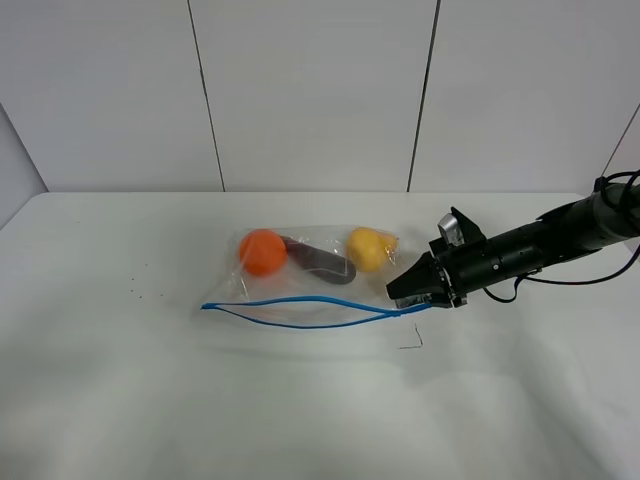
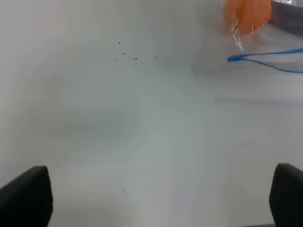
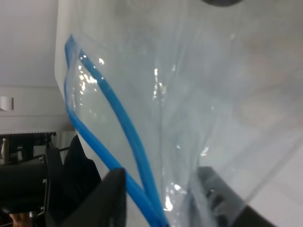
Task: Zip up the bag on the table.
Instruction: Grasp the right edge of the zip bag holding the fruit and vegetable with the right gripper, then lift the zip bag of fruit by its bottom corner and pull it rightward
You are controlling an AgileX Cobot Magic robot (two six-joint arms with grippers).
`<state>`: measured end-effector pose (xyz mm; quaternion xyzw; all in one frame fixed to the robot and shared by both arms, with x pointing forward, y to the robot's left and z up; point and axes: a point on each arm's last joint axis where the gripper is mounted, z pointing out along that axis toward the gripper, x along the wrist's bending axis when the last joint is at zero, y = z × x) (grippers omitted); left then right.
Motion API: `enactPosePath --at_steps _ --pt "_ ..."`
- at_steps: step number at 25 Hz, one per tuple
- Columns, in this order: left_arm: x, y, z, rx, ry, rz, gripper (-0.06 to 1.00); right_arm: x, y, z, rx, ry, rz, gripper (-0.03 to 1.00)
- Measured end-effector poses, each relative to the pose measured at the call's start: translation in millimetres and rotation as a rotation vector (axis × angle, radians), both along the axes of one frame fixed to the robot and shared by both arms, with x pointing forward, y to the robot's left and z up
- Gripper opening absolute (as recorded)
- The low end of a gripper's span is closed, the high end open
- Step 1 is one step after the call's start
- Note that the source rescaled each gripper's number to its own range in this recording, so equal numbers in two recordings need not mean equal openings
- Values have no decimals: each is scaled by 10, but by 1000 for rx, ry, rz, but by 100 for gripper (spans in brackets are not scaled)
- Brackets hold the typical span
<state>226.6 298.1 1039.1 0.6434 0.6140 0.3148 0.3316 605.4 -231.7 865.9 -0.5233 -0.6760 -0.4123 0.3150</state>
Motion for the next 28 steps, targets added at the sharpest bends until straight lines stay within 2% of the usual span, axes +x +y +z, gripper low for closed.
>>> enactPosePath --at_steps 9,21,24,28 --pt "0 0 0 0 0 0 94 0 0 -1 -1 0 0 0" --pt "0 5 3 4 -2 3 93 21 -20 -35 -44 -14 -19 0" --pt "73 4 70 12 41 -3 91 21 -20 -36 -45 -14 -19 0" --pt "386 9 382 129 77 -86 90 18 -20 -37 -46 7 -27 0"
